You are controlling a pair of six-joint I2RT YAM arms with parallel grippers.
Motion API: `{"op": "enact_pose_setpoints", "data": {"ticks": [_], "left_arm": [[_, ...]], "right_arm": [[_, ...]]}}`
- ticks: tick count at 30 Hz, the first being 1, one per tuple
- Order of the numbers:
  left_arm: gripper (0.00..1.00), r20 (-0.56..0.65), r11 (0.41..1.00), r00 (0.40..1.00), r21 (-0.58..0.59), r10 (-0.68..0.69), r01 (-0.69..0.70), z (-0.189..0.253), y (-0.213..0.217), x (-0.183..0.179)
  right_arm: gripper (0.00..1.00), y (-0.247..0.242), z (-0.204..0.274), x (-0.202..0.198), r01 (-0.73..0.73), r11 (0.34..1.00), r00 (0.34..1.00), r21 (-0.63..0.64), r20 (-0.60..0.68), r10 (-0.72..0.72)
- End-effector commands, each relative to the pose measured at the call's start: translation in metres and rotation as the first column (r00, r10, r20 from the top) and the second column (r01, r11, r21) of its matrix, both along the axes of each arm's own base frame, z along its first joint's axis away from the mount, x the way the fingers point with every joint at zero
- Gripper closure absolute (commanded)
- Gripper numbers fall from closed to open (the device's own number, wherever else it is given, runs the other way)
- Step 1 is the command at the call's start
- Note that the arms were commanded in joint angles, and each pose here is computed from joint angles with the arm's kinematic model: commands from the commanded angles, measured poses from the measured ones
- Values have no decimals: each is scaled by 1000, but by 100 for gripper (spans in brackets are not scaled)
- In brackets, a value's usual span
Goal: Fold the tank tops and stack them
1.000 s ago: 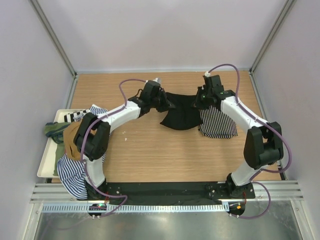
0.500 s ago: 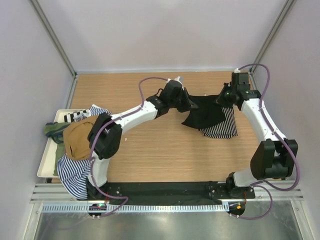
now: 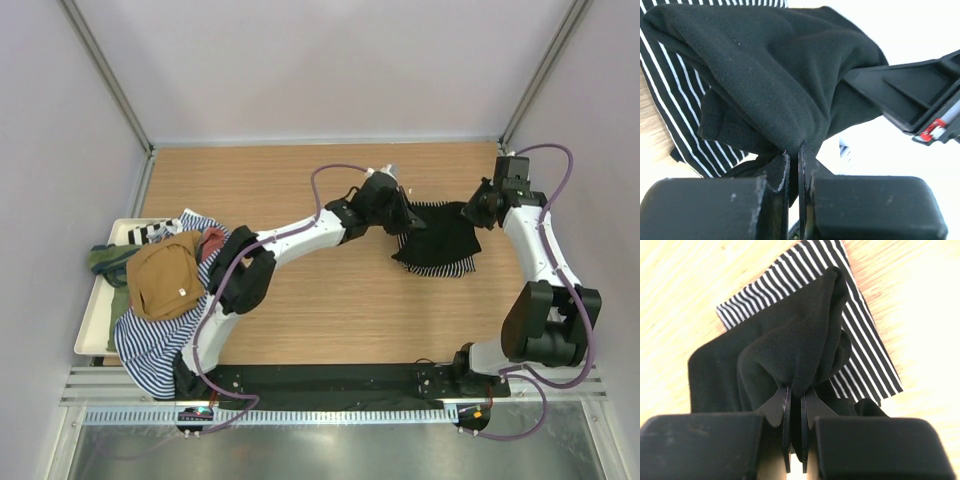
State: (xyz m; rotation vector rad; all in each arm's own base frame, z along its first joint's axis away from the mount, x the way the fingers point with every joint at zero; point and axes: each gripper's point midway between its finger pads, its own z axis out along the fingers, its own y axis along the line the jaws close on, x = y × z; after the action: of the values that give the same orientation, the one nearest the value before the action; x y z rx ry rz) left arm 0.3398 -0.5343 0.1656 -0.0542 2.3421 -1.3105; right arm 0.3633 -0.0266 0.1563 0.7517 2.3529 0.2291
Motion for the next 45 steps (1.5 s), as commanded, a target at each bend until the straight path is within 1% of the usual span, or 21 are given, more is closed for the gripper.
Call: {"op": "enact_pose_setpoints", "data": {"ticks": [1, 3, 4, 5, 7, 8, 10, 11, 12, 13, 14, 16, 17, 20, 23, 26, 28, 29, 34, 38, 45], "left_arm": [[100, 43, 999, 999, -46, 17, -15, 8, -13, 10], [99, 31, 1000, 999, -14, 20, -20, -16, -14, 12], [97, 21, 1000, 1000, -2, 18, -18, -31, -15, 14], [97, 18, 1000, 1000, -6, 17, -17, -32, -16, 14], [88, -1, 999, 1000, 24, 26, -26, -52, -14, 14], [74, -10, 999, 1000, 42, 28, -27, -62, -11, 12], [60, 23, 998, 999, 45, 31, -32, -61, -9, 15], [42, 27, 997, 999, 63, 35, -37, -65, -5, 14], [37, 40, 996, 998, 72, 44, -47, -63, -2, 16], [34, 61, 996, 997, 76, 52, -56, -54, 2, 17], [27, 95, 993, 993, 94, 67, -76, -52, 8, 21], [20, 111, 989, 990, 116, 82, -95, -42, 19, 26], [19, 112, 990, 991, 111, 80, -92, -38, 21, 29], [17, 109, 991, 990, 83, 91, -101, -28, 28, 46], [17, 106, 994, 990, 58, 90, -97, -19, 28, 56], [17, 113, 995, 990, 37, 84, -89, -8, 22, 59], [18, 83, 996, 994, 29, 77, -79, -11, 18, 59], [18, 80, 997, 994, 13, 75, -77, -5, 14, 59], [17, 8, 997, 997, -5, 78, -78, -17, 4, 55], [18, -11, 996, 996, 27, 87, -87, -27, 2, 53], [18, -61, 987, 990, 105, 131, -124, -53, 13, 51]], "right_arm": [[99, -14, -10, 12, 49, 999, 999, 1, 17, -49], [98, -22, -19, 16, 87, 996, 996, 10, 9, -87], [95, -28, -22, 19, 109, 994, 994, 18, 15, -109], [92, -29, -25, 20, 114, 993, 993, 25, 5, -114], [79, -31, -34, 23, 132, 991, 991, 30, -14, -132], [61, -34, -37, 23, 148, 989, 989, 21, -18, -147], [47, -39, -40, 21, 180, 984, 983, 6, -26, -180], [36, -48, -41, 19, 213, 976, 976, -35, -27, -214], [34, -49, -39, 19, 221, 974, 975, -41, -18, -222], [30, -51, -37, 19, 230, 972, 973, -46, -11, -231], [25, -52, -30, 21, 234, 971, 972, -47, 6, -234], [25, -54, -24, 25, 240, 970, 971, -51, 21, -239], [24, -55, -19, 29, 240, 969, 971, -51, 34, -239], [16, -61, -9, 39, 247, 966, 968, -71, 53, -244], [16, -63, -11, 49, 235, 969, 972, -77, 40, -233], [16, -54, -14, 58, 195, 980, 980, -28, 39, -194], [16, -51, -19, 61, 191, 982, 981, -11, 25, -191], [16, -43, -19, 63, 162, 986, 987, 26, 19, -162], [17, -38, -33, 65, 153, 987, 988, 57, -24, -152], [17, -34, -42, 65, 146, 986, 989, 78, -35, -143], [19, -36, -50, 67, 150, 986, 988, 77, -43, -147]]}}
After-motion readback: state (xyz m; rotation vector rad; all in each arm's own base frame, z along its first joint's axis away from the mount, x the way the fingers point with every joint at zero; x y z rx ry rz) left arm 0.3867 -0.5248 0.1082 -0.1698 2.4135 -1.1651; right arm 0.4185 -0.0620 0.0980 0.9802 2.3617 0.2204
